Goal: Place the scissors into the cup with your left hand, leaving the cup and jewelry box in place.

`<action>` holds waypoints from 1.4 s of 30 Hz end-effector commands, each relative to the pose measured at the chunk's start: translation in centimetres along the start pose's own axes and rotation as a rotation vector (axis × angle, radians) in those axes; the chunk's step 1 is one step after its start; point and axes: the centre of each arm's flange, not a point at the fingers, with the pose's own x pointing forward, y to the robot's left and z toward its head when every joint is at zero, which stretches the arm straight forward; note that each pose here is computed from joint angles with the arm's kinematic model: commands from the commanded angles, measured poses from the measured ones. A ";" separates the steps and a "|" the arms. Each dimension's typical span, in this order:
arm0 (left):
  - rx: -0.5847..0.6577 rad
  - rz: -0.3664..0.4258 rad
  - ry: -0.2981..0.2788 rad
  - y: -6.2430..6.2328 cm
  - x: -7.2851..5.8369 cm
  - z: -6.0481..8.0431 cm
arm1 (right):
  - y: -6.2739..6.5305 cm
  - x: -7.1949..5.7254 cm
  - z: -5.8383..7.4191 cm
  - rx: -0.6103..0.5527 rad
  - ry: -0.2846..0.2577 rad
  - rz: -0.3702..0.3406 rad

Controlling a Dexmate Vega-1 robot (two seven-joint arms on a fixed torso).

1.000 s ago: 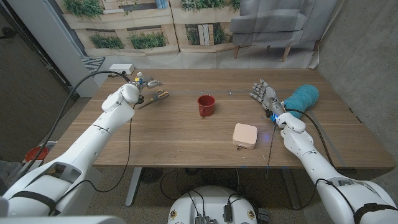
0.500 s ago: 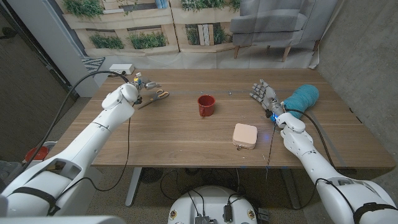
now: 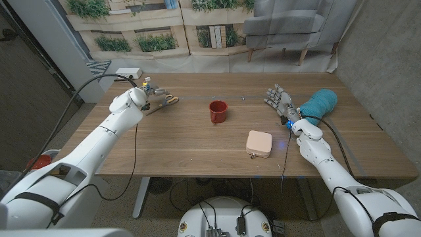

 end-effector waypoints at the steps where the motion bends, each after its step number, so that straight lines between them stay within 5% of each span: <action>1: 0.034 -0.045 0.036 -0.2 0.6 -0.2 | -0.3 0.2 -0.3 0.008 0.005 -0.002; 42: 0.134 -0.154 0.090 -0.3 1.2 -0.3 | -0.2 -0.2 -0.9 0.022 -0.006 0.002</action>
